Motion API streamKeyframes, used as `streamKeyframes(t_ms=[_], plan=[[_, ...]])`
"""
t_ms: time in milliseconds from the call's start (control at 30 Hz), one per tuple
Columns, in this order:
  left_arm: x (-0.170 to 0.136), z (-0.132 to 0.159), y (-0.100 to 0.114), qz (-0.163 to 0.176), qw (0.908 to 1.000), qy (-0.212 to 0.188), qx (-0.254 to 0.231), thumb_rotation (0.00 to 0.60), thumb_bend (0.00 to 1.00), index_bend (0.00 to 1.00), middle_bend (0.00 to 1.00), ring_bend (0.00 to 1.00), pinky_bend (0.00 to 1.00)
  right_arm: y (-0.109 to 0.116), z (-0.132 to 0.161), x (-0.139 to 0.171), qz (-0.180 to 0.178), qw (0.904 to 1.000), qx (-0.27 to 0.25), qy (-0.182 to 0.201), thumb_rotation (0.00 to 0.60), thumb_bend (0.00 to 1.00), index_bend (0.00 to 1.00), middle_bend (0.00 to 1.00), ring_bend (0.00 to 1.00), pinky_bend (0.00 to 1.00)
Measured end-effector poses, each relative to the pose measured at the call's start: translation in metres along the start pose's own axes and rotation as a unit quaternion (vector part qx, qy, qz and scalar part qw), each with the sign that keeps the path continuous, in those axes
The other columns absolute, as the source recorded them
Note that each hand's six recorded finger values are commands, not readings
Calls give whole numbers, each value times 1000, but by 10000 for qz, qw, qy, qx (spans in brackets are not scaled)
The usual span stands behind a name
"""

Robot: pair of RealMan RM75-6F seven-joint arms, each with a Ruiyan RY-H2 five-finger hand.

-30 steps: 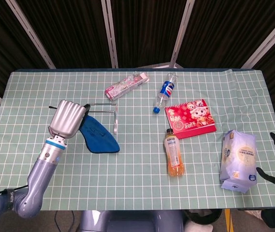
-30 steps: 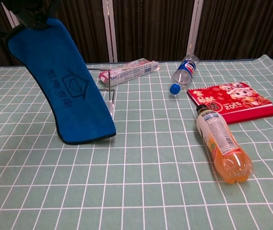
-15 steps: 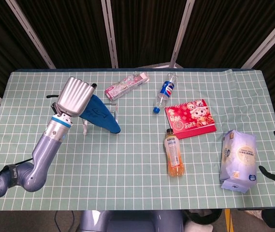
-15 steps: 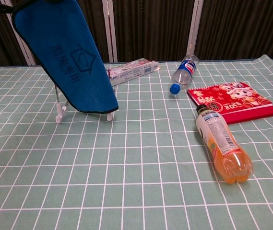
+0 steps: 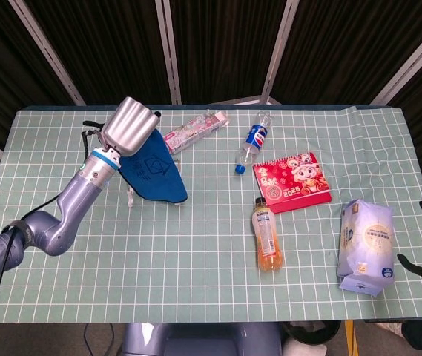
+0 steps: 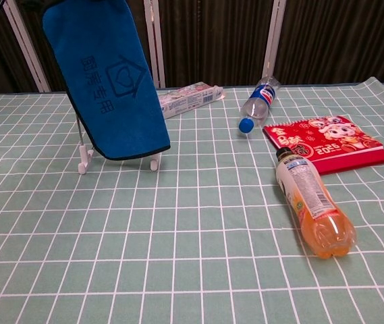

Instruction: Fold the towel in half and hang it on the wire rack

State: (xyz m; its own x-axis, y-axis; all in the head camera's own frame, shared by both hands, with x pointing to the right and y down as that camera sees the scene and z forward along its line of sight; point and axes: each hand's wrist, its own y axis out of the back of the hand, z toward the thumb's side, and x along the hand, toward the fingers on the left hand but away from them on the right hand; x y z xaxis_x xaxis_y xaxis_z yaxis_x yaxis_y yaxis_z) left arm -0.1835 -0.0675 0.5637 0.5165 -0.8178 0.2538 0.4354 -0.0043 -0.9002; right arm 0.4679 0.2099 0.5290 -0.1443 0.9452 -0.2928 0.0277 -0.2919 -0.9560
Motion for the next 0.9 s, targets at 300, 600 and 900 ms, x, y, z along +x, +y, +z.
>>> streamKeyframes(t_ms=[300, 600, 900], plan=[[26, 11, -34, -333, 9994, -64, -114, 600, 753, 939, 1000, 996, 1000, -7, -6, -6, 86, 9997, 103, -186, 600, 0, 0, 0, 0, 0], [39, 22, -72, -731, 9963, 31, -446, 600, 753, 939, 1000, 992, 1000, -14, -9, -10, 167, 9993, 199, -283, 600, 0, 0, 0, 0, 0], [44, 45, -112, -1243, 9870, 135, -1013, 600, 597, 530, 1000, 978, 1000, -17, -12, -11, 197, 9989, 232, -351, 600, 0, 0, 0, 0, 0]])
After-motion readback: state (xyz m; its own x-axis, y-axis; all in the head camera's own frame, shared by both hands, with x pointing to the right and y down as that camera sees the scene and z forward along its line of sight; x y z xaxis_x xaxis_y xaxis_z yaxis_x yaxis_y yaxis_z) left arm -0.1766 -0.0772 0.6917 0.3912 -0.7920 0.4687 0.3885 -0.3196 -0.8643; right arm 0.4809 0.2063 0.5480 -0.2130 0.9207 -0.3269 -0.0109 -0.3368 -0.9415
